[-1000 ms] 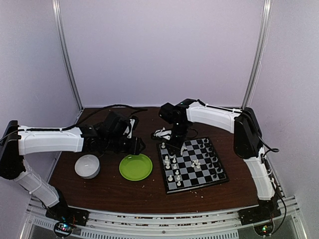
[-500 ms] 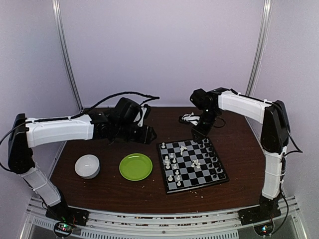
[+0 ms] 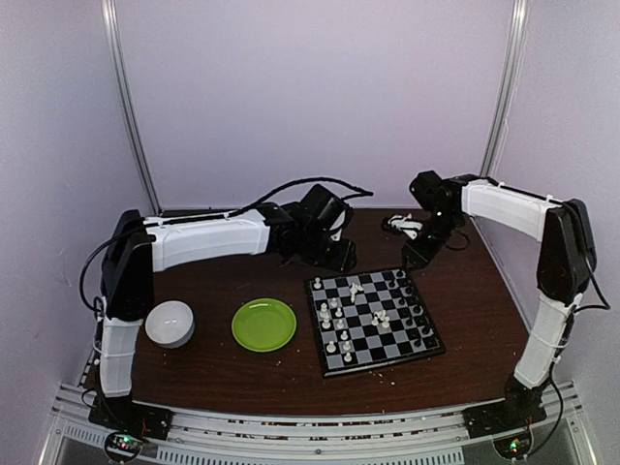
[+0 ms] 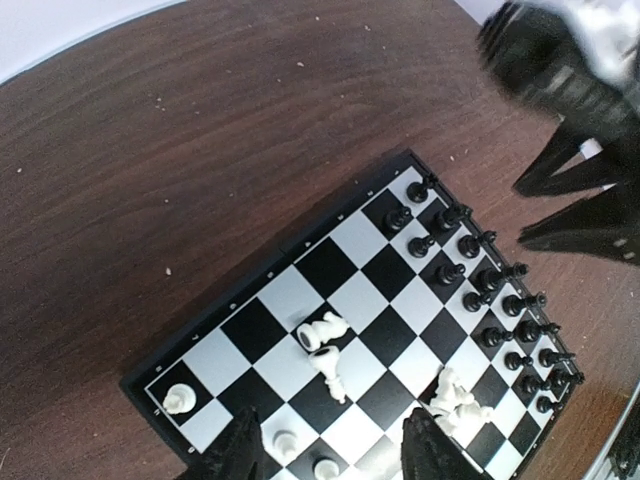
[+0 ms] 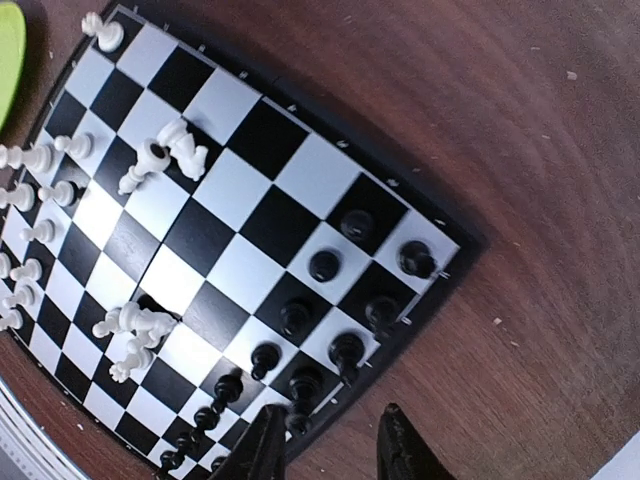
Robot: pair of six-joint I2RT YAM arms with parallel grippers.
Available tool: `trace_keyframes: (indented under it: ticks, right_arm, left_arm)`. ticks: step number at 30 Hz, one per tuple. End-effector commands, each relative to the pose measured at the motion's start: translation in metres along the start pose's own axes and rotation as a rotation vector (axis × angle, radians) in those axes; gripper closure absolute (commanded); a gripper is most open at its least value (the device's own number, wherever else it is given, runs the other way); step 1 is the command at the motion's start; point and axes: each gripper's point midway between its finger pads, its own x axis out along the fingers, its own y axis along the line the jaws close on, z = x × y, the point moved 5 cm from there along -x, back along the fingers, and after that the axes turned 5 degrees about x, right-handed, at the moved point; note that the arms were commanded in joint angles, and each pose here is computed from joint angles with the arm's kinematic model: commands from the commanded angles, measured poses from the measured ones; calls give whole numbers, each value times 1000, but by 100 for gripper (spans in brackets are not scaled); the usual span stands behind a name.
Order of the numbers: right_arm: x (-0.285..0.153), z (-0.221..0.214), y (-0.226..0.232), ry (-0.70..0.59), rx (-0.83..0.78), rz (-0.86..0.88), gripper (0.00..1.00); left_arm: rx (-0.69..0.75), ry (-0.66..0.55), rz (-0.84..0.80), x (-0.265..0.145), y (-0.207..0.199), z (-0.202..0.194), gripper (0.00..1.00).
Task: Set up the chess pieces on the board
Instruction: Pick up the bishop from the chessboard.
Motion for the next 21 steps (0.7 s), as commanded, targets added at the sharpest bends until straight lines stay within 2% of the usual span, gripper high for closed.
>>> trace_keyframes:
  ticks: [1,4,9,21]
  right_arm:
    - [-42,-4,-10,-179,104,56,66]
    - [-53,-10,-13,-240,133,85,64]
    - [-61,-17,-13,-270,136,120,63]
    - [-59,-23,-15,-272,147,185,63]
  left_arm:
    - [21,45,12,24,-15,0,54]
    - [29,84,42,46,-19,-9,56]
    - [34,125,74,66,-20,-20,54]
    - [91,211,139,89,-18,-47,55]
